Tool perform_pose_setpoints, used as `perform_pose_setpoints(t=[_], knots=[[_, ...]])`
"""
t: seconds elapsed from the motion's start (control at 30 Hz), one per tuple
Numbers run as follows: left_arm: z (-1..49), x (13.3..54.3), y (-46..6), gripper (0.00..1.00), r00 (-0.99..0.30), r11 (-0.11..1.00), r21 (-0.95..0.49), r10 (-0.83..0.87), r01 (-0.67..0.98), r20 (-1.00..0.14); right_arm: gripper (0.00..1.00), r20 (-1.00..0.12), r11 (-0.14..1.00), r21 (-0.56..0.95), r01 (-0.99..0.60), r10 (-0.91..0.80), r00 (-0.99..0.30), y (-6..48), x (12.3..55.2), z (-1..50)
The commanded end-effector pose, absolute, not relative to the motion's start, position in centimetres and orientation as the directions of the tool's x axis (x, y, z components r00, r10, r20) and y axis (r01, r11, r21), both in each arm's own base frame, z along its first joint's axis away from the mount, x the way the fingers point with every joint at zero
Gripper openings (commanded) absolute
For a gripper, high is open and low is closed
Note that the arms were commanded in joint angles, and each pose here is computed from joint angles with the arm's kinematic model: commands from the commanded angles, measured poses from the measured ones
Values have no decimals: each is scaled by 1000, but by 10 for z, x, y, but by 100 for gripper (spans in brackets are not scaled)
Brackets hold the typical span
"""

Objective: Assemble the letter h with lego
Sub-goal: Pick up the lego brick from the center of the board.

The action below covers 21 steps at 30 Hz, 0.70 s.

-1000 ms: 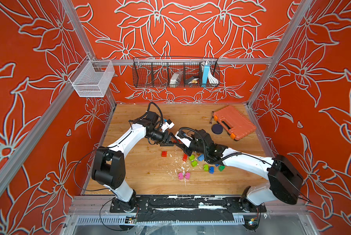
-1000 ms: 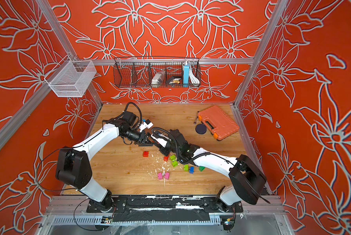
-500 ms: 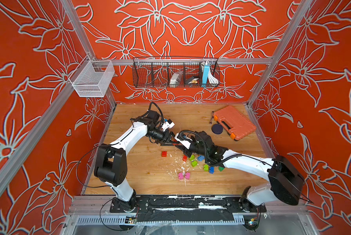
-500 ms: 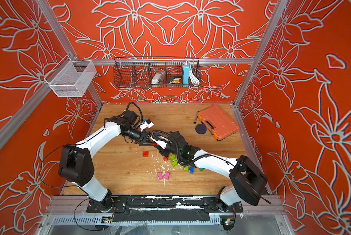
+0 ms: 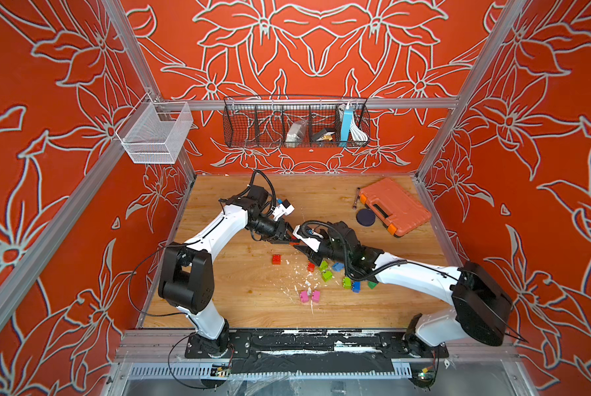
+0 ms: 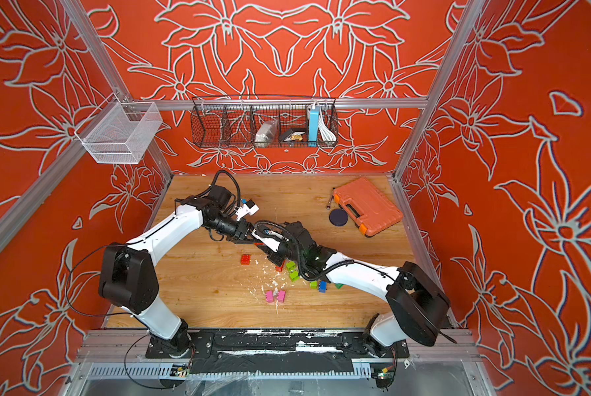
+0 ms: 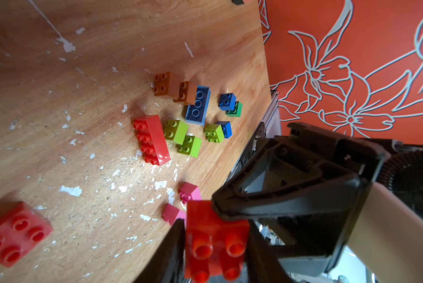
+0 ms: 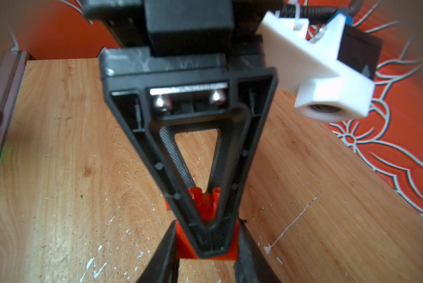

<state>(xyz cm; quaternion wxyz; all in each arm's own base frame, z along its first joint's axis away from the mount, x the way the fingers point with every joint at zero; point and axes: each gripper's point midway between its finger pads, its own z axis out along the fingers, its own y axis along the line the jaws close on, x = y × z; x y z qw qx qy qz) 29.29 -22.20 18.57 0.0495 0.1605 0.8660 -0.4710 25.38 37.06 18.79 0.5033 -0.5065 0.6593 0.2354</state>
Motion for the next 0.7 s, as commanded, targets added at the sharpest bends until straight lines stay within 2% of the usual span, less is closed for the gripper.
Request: perform_pose_setpoints(t=[0.0,0.07,0.23,0.37,0.47,0.53,0.57,0.67], knots=[[197,281,-225,34,-931,453,-819,264,352,-253,29,-906,385,-235,-893,-419,58,374,258,195],[199,277,-224,31,-925,449,-816,276,364,-261,32,-909,393,-235,-889,-413,58,374,260,196],[197,276,-216,27,-910,492,-768,282,410,-306,50,-906,400,-221,-890,-422,35,370,258,196],[187,279,-203,26,-890,569,-684,299,456,-345,56,-900,382,-200,-902,-435,16,363,248,190],[170,285,-185,27,-882,678,-568,311,467,-354,58,-885,378,-171,-910,-464,-27,352,239,182],[155,286,-169,33,-877,752,-466,325,466,-352,60,-878,396,-157,-905,-475,-56,344,235,176],[147,286,-163,33,-866,780,-402,346,480,-361,65,-875,405,-155,-901,-479,-65,339,234,174],[129,282,-158,33,-795,792,-227,454,567,-402,68,-858,444,-156,-883,-503,-102,326,234,165]])
